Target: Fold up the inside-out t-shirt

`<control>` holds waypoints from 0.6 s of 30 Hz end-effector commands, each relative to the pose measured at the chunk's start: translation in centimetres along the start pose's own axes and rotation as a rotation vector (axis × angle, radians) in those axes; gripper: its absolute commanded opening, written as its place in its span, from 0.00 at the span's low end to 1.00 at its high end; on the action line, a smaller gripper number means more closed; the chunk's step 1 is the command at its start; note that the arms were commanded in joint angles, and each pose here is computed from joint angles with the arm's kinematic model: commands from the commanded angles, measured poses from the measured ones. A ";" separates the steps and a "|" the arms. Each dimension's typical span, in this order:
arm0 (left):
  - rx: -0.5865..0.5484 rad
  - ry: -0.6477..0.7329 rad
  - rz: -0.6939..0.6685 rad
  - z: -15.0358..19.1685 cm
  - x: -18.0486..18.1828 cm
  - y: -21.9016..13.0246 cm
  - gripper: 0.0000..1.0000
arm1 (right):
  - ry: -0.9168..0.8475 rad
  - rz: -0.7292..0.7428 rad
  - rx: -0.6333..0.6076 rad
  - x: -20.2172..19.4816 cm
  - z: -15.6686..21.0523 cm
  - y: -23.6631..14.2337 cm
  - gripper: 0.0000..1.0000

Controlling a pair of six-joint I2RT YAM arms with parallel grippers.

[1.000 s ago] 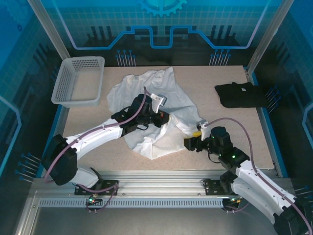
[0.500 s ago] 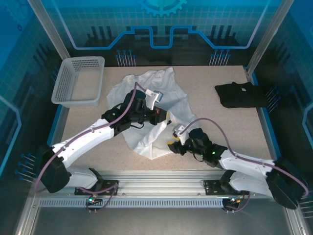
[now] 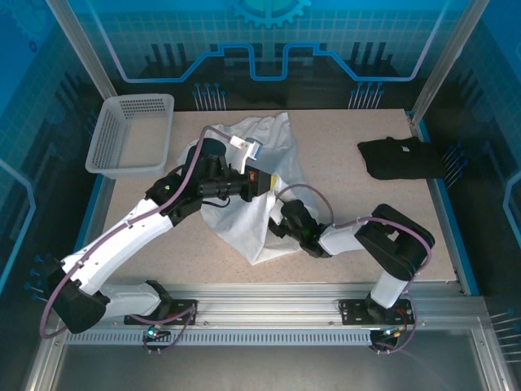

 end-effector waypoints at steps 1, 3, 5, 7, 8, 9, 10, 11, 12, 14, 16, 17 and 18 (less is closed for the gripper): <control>-0.049 0.059 0.061 -1.6 -1.8 -2.1 0.00 | 0.008 0.080 -0.014 -1.5 -0.9 1.4 0.39; -0.057 0.073 0.084 -1.7 -2.2 -2.4 0.00 | 0.015 0.091 0.007 -2.0 -1.2 2.0 0.39; -0.071 0.080 0.103 -1.9 -2.5 -2.6 0.00 | 0.017 0.090 0.036 -2.4 -1.9 2.5 0.39; -0.091 0.082 0.124 -2.4 -2.8 -2.6 0.00 | -0.004 0.085 0.065 -2.1 -2.6 3.2 0.40; -0.105 0.083 0.141 -2.9 -3.1 -2.6 0.00 | -0.014 0.089 0.086 -2.0 -2.8 3.6 0.40; -0.121 0.086 0.158 -3.5 -3.4 -2.6 0.00 | -0.019 0.094 0.111 -1.9 -2.6 4.0 0.41; -0.131 0.087 0.177 -4.1 -3.8 -2.5 0.00 | -0.014 0.104 0.115 -2.0 -3.1 4.5 0.42; -0.142 0.094 0.201 -4.7 -4.3 -2.4 0.00 | -0.007 0.116 0.130 -2.1 -3.1 4.8 0.42; -0.151 0.105 0.224 -5.3 -4.9 -2.3 0.00 | -0.001 0.121 0.148 -2.2 -3.0 5.2 0.43; -0.151 0.136 0.262 -6.2 -6.3 -2.0 0.00 | 0.012 0.120 0.179 -2.1 -3.1 5.9 0.46; -0.149 0.173 0.301 -6.8 -7.8 -1.9 0.00 | 0.019 0.125 0.223 -2.0 -3.2 6.5 0.47; -0.150 0.192 0.321 -7.1 -8.6 -2.0 0.00 | 0.026 0.138 0.237 -2.1 -3.4 6.8 0.48; -0.151 0.206 0.338 -7.2 -9.3 -2.0 0.00 | 0.030 0.151 0.249 -2.2 -3.6 7.1 0.49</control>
Point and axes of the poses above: each hand's point on the last joint's axis, 136 mm out from that joint toward the fingers, its own y axis out along the fingers, its own x axis along the line the jaws close on, z = x × y, the point moved 7 cm from there along -y, back along the fingers, and after that the axes turned 7 degrees about y, right-handed, at the moved point
